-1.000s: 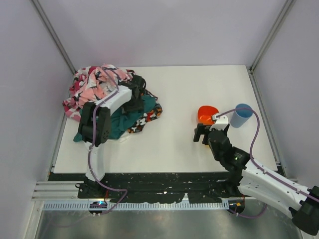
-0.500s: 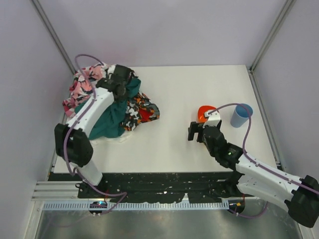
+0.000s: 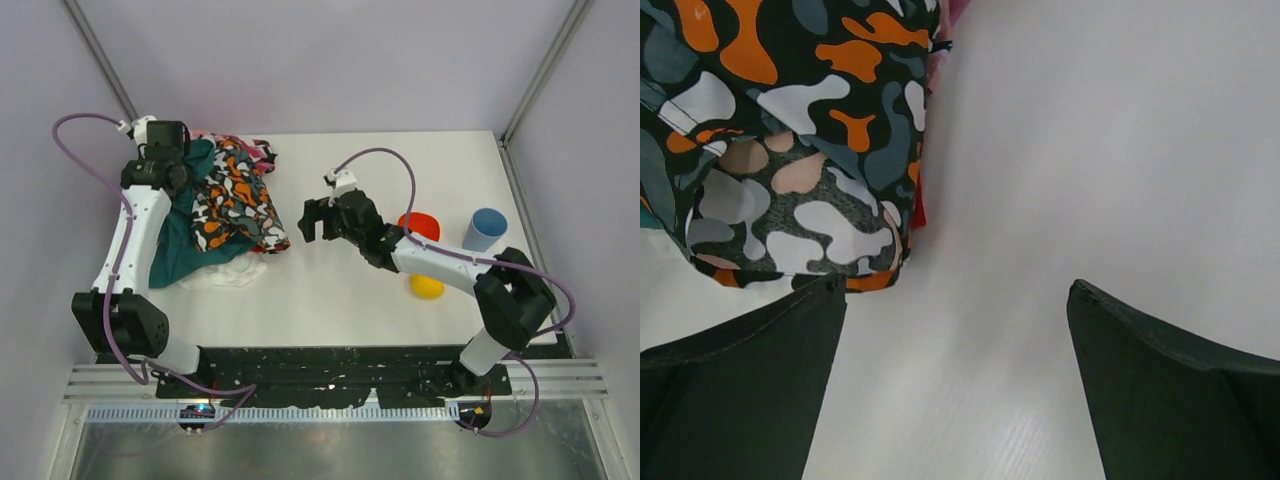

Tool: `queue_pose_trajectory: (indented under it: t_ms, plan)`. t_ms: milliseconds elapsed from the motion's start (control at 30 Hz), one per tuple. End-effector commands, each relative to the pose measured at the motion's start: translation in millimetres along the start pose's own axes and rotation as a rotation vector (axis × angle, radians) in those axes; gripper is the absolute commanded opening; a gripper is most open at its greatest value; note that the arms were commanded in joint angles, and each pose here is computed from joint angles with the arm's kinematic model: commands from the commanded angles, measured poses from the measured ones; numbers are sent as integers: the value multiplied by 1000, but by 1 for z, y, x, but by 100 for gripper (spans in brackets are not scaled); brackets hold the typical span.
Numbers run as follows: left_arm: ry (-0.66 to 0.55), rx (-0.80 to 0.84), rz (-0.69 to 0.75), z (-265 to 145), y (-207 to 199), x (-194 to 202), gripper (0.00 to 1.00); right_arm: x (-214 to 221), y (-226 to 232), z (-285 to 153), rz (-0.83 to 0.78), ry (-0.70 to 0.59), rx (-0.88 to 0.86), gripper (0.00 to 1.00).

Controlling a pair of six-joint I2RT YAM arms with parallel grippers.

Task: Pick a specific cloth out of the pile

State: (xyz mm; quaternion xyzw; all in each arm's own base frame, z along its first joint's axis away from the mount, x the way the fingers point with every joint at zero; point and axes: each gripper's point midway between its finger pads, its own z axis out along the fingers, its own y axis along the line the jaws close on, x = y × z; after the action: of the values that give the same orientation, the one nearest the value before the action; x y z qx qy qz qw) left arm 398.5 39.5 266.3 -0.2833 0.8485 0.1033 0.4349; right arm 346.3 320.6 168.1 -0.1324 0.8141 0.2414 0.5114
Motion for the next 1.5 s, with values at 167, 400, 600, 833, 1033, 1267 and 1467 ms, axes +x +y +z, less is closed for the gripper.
queue_pose_trajectory:
  t_ms: [167, 400, 600, 833, 1033, 1267, 1467]
  plan:
    - [-140, -32, -79, -29, 40, -52, 0, -18, 65, 10, 37, -37, -254, 95]
    - [-328, 10, -189, -89, 72, -103, 0, -26, 64, 15, 47, -41, -229, 95]
    - [-424, -17, -202, -120, 87, -130, 0, -22, 67, 25, 40, -20, -233, 95]
    - [-487, -38, -202, -142, 99, -161, 0, -23, 75, 46, 15, -1, -254, 95]
    - [-439, 6, -185, -128, 83, -159, 0, 6, 81, 69, 13, 82, -270, 96]
    - [-350, 25, -181, -87, 67, -137, 0, 73, 111, 76, -40, 225, -323, 96]
    - [-275, 0, -169, -55, 59, -123, 0, 120, 144, 74, -79, 297, -396, 99]
